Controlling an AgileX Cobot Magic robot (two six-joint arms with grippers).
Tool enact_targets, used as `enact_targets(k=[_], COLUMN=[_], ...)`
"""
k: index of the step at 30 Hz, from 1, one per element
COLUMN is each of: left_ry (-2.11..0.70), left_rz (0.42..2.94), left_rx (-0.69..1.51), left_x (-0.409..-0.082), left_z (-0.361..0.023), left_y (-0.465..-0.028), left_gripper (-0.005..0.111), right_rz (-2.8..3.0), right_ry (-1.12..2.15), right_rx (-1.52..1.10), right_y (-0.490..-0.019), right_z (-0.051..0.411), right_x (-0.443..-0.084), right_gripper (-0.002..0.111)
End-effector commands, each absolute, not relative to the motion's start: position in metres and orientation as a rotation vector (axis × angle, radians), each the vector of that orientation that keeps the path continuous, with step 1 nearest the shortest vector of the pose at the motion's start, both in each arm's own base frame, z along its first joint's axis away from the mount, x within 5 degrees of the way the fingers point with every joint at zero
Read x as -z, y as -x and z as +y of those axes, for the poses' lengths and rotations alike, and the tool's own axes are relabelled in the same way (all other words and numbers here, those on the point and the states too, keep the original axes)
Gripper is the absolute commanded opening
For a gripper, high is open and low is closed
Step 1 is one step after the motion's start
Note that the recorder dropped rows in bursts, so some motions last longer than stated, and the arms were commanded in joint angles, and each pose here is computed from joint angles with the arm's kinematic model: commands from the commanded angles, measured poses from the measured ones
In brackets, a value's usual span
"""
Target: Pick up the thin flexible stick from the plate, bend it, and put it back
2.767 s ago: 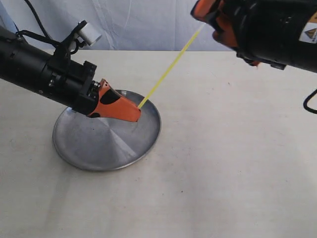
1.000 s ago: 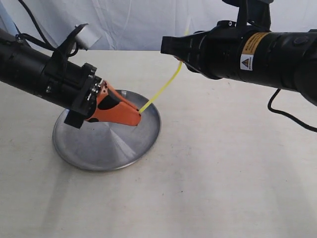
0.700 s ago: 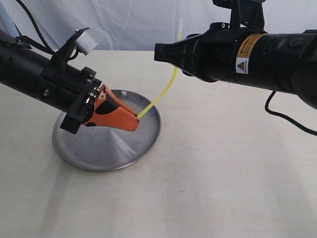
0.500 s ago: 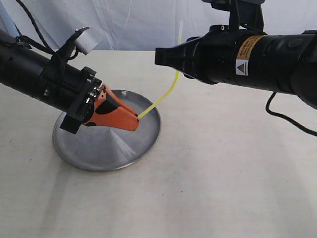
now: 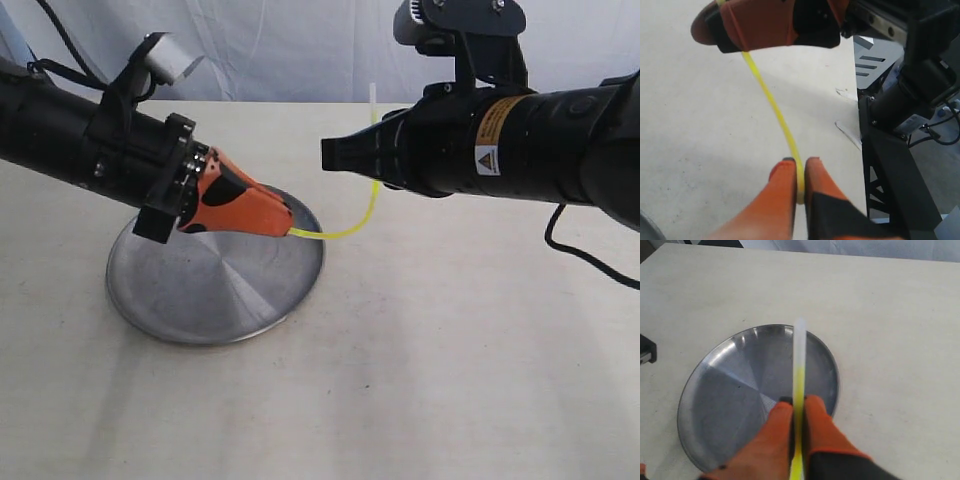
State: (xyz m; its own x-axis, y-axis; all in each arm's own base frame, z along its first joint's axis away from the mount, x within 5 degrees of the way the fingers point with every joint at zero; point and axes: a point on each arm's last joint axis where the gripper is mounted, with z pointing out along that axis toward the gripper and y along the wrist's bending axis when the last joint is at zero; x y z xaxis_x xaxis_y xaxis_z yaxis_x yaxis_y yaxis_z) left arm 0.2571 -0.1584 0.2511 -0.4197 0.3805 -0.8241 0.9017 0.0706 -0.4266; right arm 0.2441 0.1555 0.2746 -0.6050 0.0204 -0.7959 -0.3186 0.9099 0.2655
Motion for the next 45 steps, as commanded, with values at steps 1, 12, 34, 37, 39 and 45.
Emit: enact_targets(k=[1,12,34,37,39,45], left_ry=[-1.187,-1.189,-1.187,-1.187,-1.187,-1.184], left_rz=[1.796,1.792,1.789,1.789,1.789,1.788], left_rx=[1.351,1.349,1.349,1.349,1.349,1.351], left_x=[-0.262,-0.262,-0.262,-0.262,-0.262,-0.263], left_z=[-0.163,-0.163,-0.163,-0.163,-0.163,-0.163], left_y=[-0.261,-0.261,-0.261,-0.261,-0.261,-0.261], left_gripper=[0.000,0.000,0.000,0.000,0.000,0.000], right_rz=[2.170,2.171,2.208,2.219,2.220,2.235], right_ry=[0.237,0.228,0.269,0.243,0.240,0.197], right_rx=[-0.498,-0.505,-0.524,-0.541,-0.543,-0.572], right_y=[-0.242,-0.242,-0.231,-0.231,-0.231,-0.230], right_z=[0.160,0.160,0.172,0.172,0.172,0.173], right_x=[-0.273,-0.273,-0.270,-0.270,-0.270,-0.270], right_gripper=[-0.001,-0.001,-0.001,-0.001,-0.001,-0.001])
